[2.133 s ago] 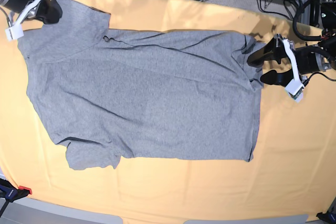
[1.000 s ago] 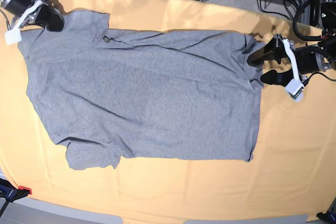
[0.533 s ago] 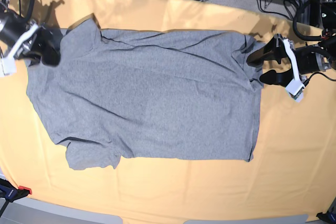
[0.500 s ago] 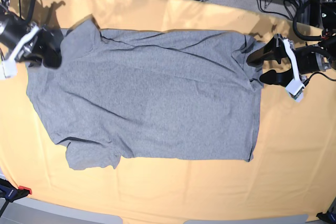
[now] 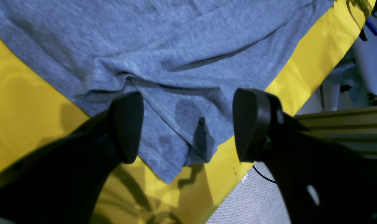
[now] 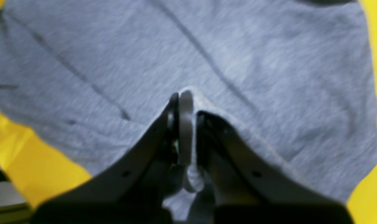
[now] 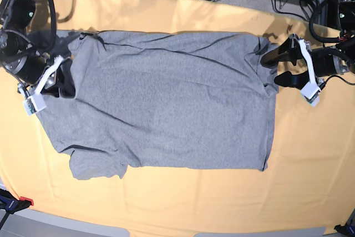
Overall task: Layout the t-shirt on the table in an organized manner, then fold the t-shirt properly
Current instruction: 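Pull the shoulder edge with the right gripper to flatten the printed side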
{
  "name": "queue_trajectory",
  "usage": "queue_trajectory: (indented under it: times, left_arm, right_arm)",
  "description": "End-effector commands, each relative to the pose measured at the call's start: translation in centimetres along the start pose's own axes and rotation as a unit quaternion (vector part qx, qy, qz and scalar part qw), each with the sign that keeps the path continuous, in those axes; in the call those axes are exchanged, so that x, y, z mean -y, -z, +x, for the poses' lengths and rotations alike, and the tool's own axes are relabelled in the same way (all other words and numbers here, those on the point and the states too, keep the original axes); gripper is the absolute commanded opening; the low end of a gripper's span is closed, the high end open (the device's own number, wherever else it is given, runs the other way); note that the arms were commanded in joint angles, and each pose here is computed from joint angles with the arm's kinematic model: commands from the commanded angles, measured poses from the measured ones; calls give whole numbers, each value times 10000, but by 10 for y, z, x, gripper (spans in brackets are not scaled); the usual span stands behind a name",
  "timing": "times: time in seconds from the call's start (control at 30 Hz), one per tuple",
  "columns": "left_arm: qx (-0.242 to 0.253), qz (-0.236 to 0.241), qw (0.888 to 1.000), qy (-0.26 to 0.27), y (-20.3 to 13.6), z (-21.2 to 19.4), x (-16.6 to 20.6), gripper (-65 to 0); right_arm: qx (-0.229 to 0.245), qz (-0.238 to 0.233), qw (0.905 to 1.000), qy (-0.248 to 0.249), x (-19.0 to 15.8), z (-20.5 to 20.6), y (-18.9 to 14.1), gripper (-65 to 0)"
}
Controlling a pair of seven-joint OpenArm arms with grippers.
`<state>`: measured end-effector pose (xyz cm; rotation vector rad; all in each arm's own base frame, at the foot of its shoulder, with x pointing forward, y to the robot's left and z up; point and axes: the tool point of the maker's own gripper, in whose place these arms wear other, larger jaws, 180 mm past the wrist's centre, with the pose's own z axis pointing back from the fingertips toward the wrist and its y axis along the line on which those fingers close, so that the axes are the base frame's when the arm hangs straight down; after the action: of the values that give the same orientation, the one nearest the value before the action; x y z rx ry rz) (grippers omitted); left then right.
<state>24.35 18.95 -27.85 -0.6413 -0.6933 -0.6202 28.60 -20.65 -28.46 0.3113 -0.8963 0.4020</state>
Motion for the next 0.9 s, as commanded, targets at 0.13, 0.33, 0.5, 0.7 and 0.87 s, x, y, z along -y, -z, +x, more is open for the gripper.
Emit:
queue_trajectory:
  times: [0.13,0.33,0.5,0.7,0.87]
  left_arm:
    - [154,39,9998,156,-7,13,-1,-197]
    - [147,50,9997,161,-7,13,-2,-197]
    - [144,53,9998,162,-7,13,-2,-197]
    - [55,150,9997,195,-7,10,-5,-197]
    - [48,152,9997,195,-7,9,-6,-197]
  right_arm:
    - [63,-319,9995,55,24,-1,3,-650]
    - [26,-624,9977,257,46,-18,12,-650]
    - [18,-920,9951,358,62,-11,13,-650]
    - [69,-1315,9892,645,78,-3,11,-650]
    - [-149,-1805,9795,881,94,-14,6,-650]
